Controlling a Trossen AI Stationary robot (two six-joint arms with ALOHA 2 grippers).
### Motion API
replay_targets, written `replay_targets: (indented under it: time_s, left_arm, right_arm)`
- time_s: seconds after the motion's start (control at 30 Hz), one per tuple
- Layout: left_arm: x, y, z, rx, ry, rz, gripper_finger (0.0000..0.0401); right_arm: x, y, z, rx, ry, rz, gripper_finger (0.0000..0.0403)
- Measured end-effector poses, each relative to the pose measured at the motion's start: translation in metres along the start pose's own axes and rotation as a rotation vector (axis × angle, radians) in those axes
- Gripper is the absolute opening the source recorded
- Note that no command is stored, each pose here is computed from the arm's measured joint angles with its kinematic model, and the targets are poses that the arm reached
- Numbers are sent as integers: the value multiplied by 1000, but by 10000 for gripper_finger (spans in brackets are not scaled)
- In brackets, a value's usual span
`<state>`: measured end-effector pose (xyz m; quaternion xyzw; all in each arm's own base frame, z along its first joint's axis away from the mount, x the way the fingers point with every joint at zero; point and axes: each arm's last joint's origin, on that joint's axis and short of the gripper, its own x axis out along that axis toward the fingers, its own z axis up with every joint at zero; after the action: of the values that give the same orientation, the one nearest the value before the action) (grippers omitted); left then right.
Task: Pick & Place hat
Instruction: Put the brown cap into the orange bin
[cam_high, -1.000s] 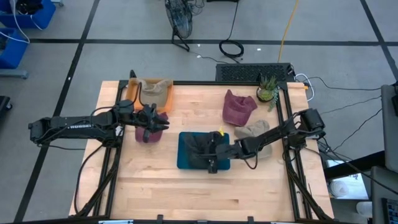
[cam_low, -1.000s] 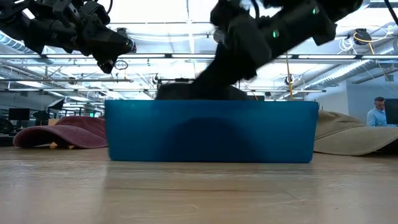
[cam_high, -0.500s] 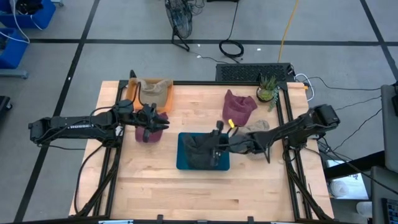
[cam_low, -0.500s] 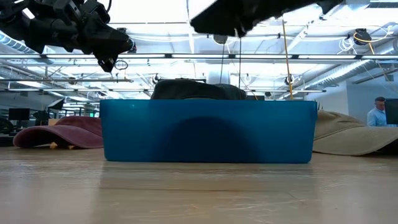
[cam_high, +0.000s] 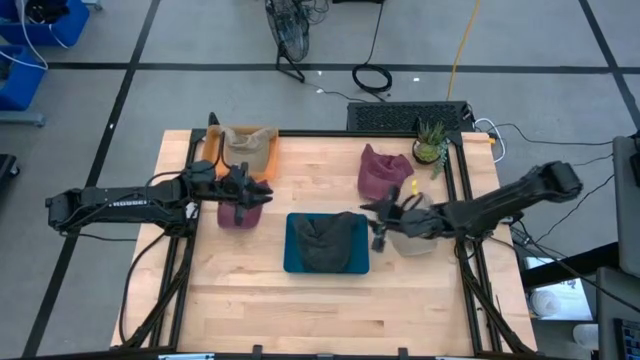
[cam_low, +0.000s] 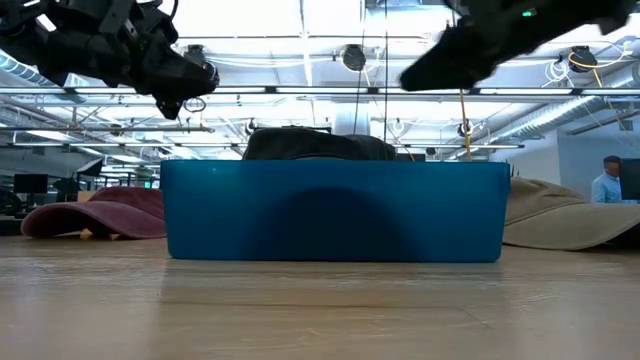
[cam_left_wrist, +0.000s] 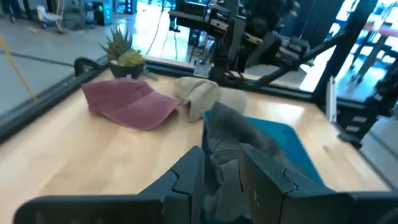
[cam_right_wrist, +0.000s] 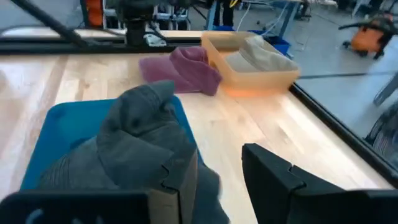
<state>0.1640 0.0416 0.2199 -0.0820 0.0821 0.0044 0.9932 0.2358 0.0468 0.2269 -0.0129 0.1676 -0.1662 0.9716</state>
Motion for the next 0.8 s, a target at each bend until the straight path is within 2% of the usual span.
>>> replay_targets:
  time_s: [0.1, 0.23, 0.3, 0.43, 0.6, 0.67, 0.8]
  left_arm:
    - [0, 2, 1, 70, -13, 61, 102]
    - [-1, 5, 5, 122, -59, 204, 102]
    - [-1, 7, 6, 135, -64, 253, 102]
    - [-2, 8, 7, 188, -72, 284, 102]
    - [-6, 16, 19, 252, -174, 345, 102]
    - [-9, 19, 26, 246, -247, 376, 102]
    - [-16, 26, 37, 214, -372, 408, 102]
  right_arm:
    - [-11, -16, -6, 38, -60, -57, 110]
    - [-8, -38, -21, 68, -145, -135, 110]
    - [-3, -47, -33, 82, -140, -132, 110]
    - [3, -63, -51, 105, -73, -85, 110]
    - [3, -69, -40, 101, -70, 4, 110]
    - [0, -69, -33, 103, -14, 34, 110]
    - [-14, -71, -21, 121, 233, 36, 110]
